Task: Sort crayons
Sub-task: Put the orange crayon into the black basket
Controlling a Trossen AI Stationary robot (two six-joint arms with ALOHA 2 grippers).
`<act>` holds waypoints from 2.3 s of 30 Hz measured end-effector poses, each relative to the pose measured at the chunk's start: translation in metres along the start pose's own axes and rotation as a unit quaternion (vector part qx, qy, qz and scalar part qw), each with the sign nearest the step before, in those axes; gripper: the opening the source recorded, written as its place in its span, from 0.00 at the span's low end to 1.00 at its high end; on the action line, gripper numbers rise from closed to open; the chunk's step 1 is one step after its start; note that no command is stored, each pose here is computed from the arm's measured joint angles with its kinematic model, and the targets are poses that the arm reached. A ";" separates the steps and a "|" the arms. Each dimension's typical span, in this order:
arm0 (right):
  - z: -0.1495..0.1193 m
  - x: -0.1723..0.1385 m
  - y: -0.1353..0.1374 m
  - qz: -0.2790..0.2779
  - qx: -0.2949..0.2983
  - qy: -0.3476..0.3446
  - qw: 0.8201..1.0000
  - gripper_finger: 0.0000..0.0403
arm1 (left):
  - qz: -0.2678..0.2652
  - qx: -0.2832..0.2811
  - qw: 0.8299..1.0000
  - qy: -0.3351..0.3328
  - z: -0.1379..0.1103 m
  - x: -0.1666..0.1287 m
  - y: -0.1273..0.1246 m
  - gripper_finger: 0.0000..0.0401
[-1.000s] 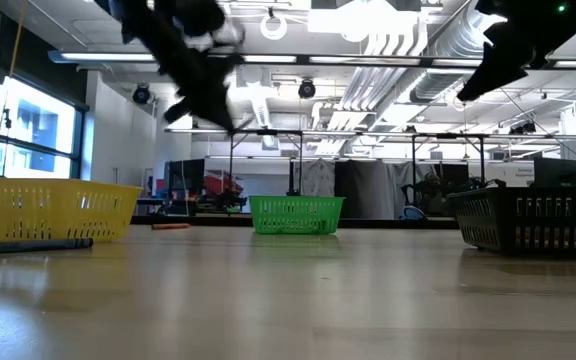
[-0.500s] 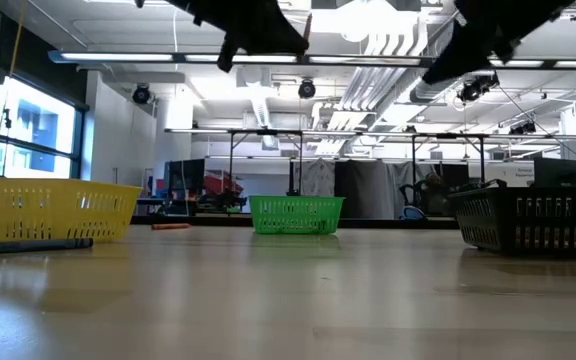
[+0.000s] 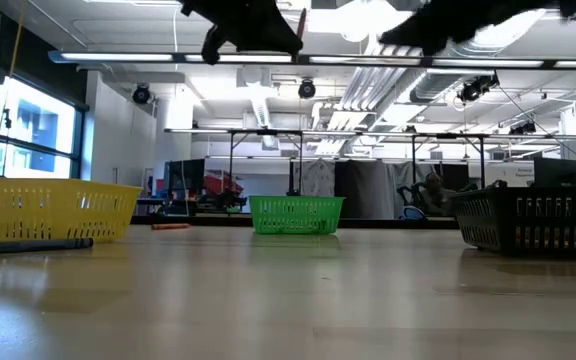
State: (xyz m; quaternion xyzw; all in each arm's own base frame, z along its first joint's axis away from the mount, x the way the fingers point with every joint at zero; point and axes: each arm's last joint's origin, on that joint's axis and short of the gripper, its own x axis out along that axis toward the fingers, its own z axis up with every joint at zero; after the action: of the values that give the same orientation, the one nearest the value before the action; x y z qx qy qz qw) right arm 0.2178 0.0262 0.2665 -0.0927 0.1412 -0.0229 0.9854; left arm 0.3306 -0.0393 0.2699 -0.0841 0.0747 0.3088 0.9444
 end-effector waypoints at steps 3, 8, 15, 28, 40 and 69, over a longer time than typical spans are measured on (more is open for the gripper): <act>-0.037 0.004 -0.013 0.024 0.038 -0.044 0.998 0.21 | 0.005 0.002 1.000 -0.004 -0.002 -0.006 -0.005 0.00; -0.056 -0.005 -0.029 0.055 0.124 -0.185 0.973 0.21 | -0.010 -0.032 0.999 -0.014 -0.001 -0.012 -0.012 0.00; -0.048 -0.007 -0.030 0.068 0.180 -0.214 0.958 0.21 | -0.039 -0.068 0.996 -0.044 -0.022 0.011 -0.030 0.00; -0.044 -0.006 -0.026 0.088 0.227 -0.207 0.948 0.21 | -0.061 -0.064 0.994 -0.071 -0.027 0.051 -0.061 0.00; -0.046 -0.005 -0.027 0.071 0.237 -0.195 0.949 0.21 | -0.084 -0.061 0.992 -0.072 -0.020 0.057 -0.071 0.00; -0.042 -0.007 -0.031 0.027 0.241 -0.225 0.944 0.21 | -0.100 -0.080 0.990 -0.066 -0.019 0.063 -0.066 0.00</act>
State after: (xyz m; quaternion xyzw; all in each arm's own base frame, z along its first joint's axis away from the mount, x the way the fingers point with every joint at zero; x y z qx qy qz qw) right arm 0.1984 -0.0106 0.2348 0.1488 -0.0913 -0.0080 0.9846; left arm 0.4185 -0.0598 0.2471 -0.1457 -0.0219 0.2224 0.9638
